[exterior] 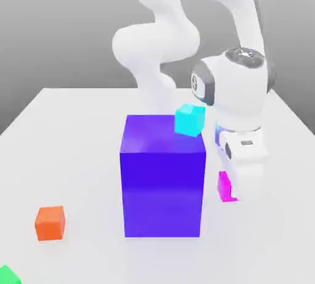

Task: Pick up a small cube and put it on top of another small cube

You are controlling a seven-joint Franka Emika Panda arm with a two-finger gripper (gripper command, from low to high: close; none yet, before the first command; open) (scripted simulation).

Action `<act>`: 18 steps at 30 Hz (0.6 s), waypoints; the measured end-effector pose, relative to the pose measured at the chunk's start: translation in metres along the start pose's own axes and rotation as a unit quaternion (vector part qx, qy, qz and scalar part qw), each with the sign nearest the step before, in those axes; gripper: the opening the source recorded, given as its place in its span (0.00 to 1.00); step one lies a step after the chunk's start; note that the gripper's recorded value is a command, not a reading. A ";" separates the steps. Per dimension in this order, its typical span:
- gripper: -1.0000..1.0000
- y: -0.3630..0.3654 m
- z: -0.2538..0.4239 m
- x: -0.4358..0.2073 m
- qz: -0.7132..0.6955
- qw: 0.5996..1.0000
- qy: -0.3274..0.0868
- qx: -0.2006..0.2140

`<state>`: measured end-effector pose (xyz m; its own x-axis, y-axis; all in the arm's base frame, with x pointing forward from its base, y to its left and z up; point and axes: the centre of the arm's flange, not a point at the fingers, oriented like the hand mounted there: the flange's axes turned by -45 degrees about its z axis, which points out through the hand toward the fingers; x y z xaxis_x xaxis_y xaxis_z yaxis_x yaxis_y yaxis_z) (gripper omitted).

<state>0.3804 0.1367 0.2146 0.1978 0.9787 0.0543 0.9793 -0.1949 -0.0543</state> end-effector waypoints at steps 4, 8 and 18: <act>0.00 0.065 -0.012 -0.033 0.173 0.985 0.018 0.009; 0.00 0.128 -0.021 -0.096 0.341 0.940 0.025 0.011; 0.00 0.215 -0.054 -0.326 0.687 0.727 0.014 -0.022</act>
<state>0.5287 -0.2273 0.2391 0.9899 -0.1419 -0.0004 -0.1418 -0.9889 -0.0444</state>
